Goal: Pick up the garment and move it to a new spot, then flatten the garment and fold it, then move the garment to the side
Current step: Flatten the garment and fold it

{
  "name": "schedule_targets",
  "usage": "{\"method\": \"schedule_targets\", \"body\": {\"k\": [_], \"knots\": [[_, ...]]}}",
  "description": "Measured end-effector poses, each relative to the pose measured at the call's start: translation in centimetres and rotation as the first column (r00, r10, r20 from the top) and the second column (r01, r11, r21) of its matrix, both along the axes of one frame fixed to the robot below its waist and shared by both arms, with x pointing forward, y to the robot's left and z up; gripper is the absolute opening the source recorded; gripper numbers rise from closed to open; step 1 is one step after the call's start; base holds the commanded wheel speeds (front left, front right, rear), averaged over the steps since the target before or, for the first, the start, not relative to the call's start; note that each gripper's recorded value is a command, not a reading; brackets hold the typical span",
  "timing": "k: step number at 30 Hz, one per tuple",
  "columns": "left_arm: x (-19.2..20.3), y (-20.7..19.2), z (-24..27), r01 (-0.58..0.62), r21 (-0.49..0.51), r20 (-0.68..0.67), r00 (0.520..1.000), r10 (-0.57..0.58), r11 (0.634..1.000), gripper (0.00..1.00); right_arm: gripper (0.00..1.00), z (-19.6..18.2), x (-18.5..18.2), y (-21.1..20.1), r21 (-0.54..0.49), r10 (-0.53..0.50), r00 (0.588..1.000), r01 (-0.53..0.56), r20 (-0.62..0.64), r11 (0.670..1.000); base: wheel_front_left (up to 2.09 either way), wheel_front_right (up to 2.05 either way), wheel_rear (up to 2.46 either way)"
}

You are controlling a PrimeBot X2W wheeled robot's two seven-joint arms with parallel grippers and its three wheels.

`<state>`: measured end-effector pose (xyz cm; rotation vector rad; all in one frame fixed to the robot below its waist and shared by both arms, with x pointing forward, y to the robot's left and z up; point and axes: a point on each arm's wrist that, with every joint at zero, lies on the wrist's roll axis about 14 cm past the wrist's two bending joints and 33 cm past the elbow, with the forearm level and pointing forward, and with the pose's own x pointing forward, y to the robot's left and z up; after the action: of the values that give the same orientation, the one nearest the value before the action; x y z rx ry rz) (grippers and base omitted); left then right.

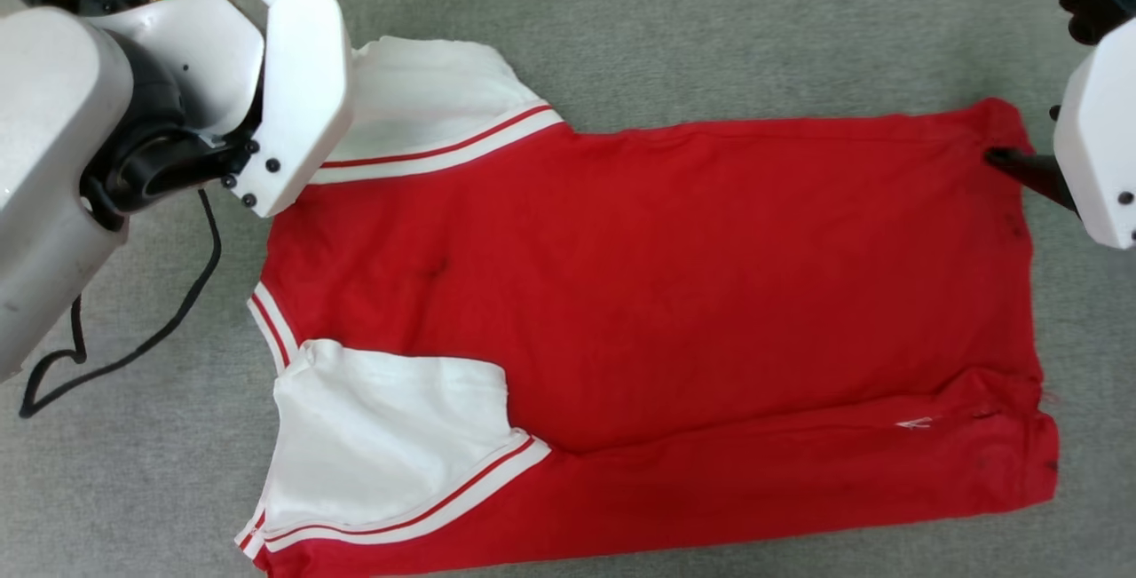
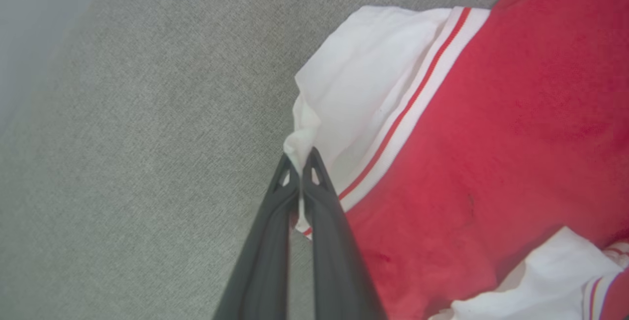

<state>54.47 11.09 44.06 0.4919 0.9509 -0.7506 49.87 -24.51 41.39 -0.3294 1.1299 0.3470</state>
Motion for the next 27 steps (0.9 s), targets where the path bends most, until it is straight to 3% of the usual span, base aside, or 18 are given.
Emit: {"method": "schedule_targets", "body": {"k": [9,10,11,21,22,27], "knots": [[0.2,1.1,-1.5,-0.022,-0.002,-0.022,1.000,0.022,1.000,0.00,1.00,-5.4,-0.1,1.5,0.016,0.002,0.993,0.000,-0.115,1.000,0.00,0.00,0.00],[0.2,1.2,-1.6,-0.023,0.001,-0.023,0.999,0.023,1.000,0.00,0.41,-5.5,-0.1,1.5,0.015,0.008,0.994,-0.007,-0.110,1.000,0.00,0.00,0.00],[0.2,1.2,-1.5,-0.024,-0.003,-0.022,0.999,0.024,1.000,0.00,0.00,-5.5,0.0,1.7,0.018,0.015,0.995,-0.013,-0.102,1.000,0.00,0.00,0.00],[-1.1,0.8,1.9,-0.038,-0.091,0.048,0.998,0.042,0.995,0.00,0.00,-1.0,0.6,2.4,0.091,0.045,0.993,-0.055,0.107,0.994,0.00,0.00,0.00],[-2.5,1.1,3.0,-0.035,-0.104,0.062,0.997,0.041,0.994,0.00,0.00,0.9,0.0,2.4,0.099,0.063,0.983,-0.081,0.174,0.992,0.00,0.00,0.00],[-5.9,1.0,4.5,-0.016,-0.131,0.081,0.996,0.026,0.991,0.00,0.00,2.7,-2.4,2.5,0.122,0.080,0.970,-0.110,0.231,0.986,0.00,0.00,0.00]]}}
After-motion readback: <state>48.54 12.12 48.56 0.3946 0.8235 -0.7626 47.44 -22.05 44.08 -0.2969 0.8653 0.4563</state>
